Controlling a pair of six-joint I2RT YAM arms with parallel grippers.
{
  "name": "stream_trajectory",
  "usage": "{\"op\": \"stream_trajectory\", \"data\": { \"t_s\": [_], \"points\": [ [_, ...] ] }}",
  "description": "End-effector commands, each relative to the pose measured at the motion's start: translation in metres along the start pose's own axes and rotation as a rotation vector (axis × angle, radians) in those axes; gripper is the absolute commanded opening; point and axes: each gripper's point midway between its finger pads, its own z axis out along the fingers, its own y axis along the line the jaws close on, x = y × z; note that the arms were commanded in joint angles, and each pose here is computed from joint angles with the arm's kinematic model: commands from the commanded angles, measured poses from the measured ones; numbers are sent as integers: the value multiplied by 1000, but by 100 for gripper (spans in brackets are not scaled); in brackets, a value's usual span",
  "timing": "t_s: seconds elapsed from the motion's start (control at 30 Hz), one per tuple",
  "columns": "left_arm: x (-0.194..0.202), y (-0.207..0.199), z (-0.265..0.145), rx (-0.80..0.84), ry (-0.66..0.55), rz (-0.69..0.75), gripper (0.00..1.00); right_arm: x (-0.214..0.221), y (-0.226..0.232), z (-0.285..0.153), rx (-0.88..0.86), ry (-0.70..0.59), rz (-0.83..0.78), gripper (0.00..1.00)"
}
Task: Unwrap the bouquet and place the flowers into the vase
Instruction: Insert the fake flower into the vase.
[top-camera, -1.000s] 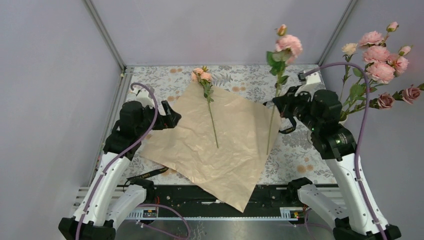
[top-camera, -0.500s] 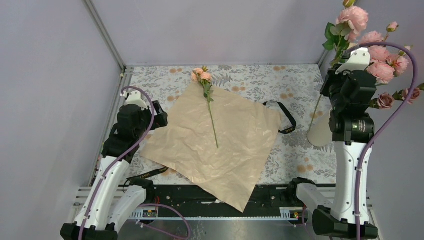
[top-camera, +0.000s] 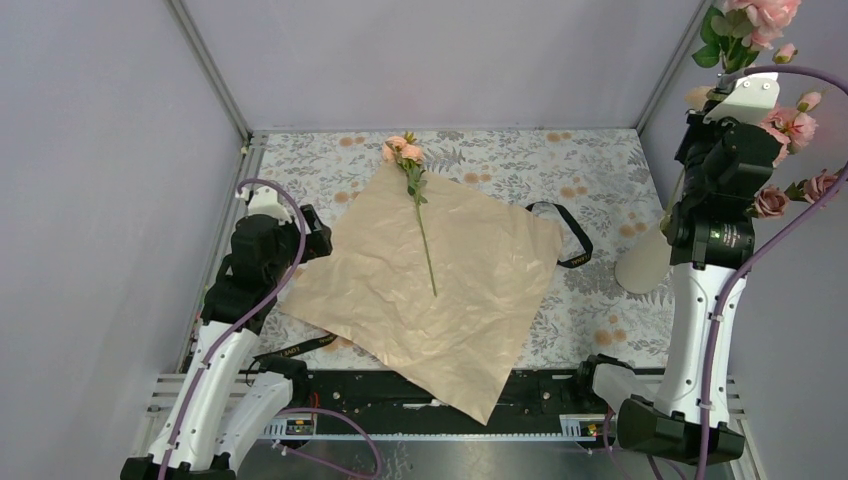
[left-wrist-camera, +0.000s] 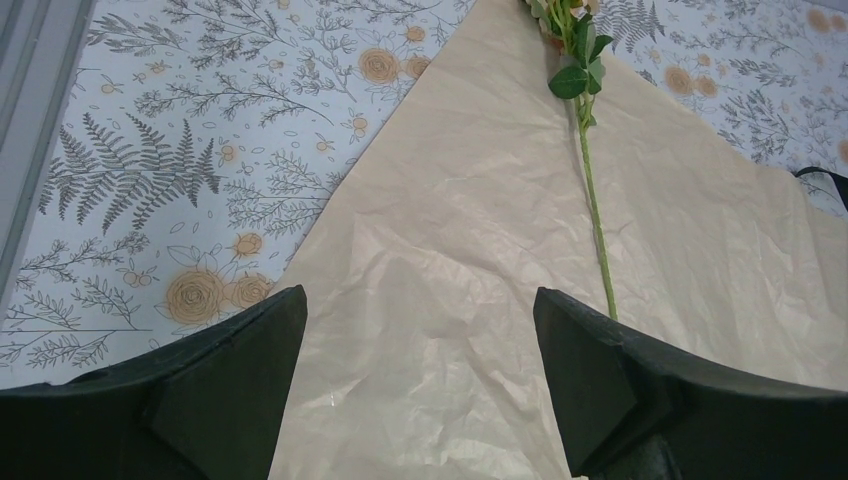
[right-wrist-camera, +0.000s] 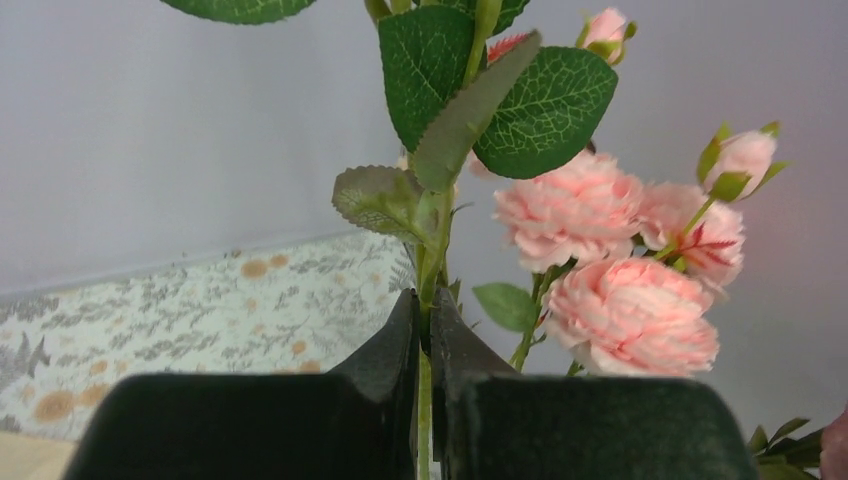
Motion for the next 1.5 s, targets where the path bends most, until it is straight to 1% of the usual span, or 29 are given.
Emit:
{"op": "stream_trajectory", "data": {
  "t_s": [0.0,0.27,0.37,0.5,0.77,0.97,1.0,1.33,1.47],
  "points": [
    [-12,6,-1,-28,-56,8,91,-53,-12,2,22,-181,42,0],
    [-12,7,-1,-33,-54,13,91,-51,-26,10,91,-200,66,0],
    [-12,8,-1,-40,-52,16,91,-49,-30,13,107,-190,72,0],
    [-12,9,-1,-45,-50,18,91,-42,-37,18,139,-162,36,0],
    [-12,11,0,-55,-50,22,91,-11,-36,32,144,-115,31,0],
    [-12,11,0,-58,-49,24,91,14,-35,35,152,-70,21,0],
    [-12,11,0,-58,-49,25,91,14,-36,36,161,-86,25,0],
    [-12,12,0,-59,-50,26,91,52,-35,37,188,-57,24,0],
    [-11,12,1,-59,-47,27,91,67,-35,39,195,-51,-3,0]
  ]
}}
